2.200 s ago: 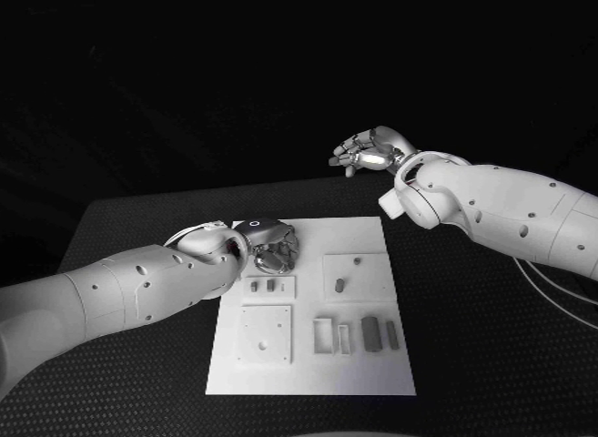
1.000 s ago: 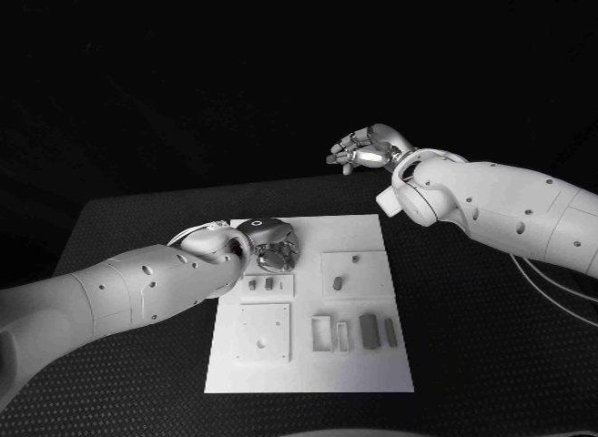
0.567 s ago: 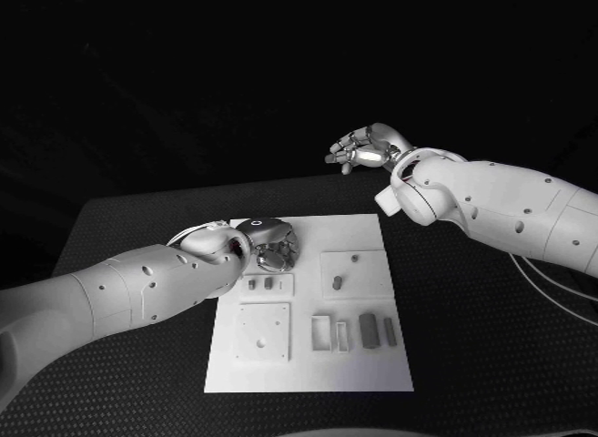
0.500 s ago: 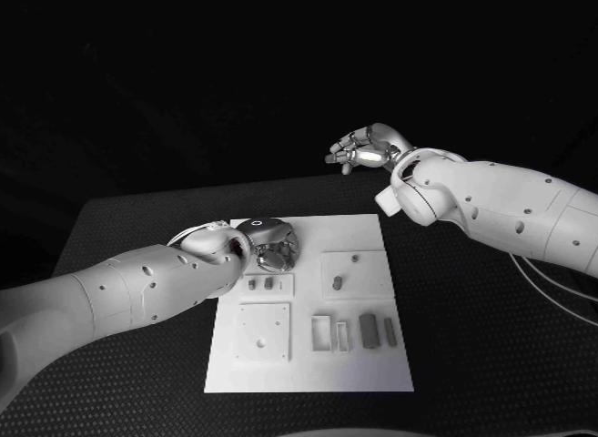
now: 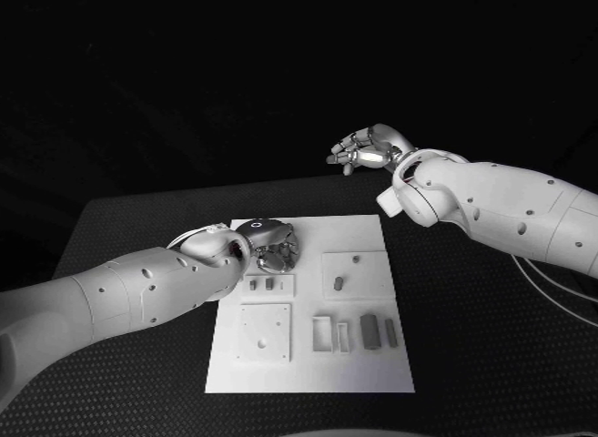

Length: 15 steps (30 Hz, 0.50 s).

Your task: Assemble the parts on the task board

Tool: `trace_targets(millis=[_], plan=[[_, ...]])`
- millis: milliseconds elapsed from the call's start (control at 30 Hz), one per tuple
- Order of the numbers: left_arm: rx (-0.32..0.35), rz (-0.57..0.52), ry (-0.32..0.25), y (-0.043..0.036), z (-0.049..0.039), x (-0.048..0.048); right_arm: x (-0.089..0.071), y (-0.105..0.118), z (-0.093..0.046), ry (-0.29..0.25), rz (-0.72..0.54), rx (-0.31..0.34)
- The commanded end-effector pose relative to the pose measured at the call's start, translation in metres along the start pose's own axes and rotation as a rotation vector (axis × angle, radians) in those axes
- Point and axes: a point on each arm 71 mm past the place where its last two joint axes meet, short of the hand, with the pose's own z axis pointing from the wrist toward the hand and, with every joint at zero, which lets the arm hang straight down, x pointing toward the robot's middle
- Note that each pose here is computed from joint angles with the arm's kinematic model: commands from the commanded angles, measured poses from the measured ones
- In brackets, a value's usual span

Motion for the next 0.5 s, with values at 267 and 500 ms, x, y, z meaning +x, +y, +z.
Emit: trace_targets(millis=[267, 500], plan=[[-0.016, -0.068, -0.04, 0.0002, -0.0052, -0.004, 0.0, 0.001, 0.0, 0.009, -0.005, -0.011], [-0.019, -0.108, -0.082, 0.0008, -0.0062, -0.0164, 0.0, 0.0, -0.001, 0.007, -0.005, -0.01]])
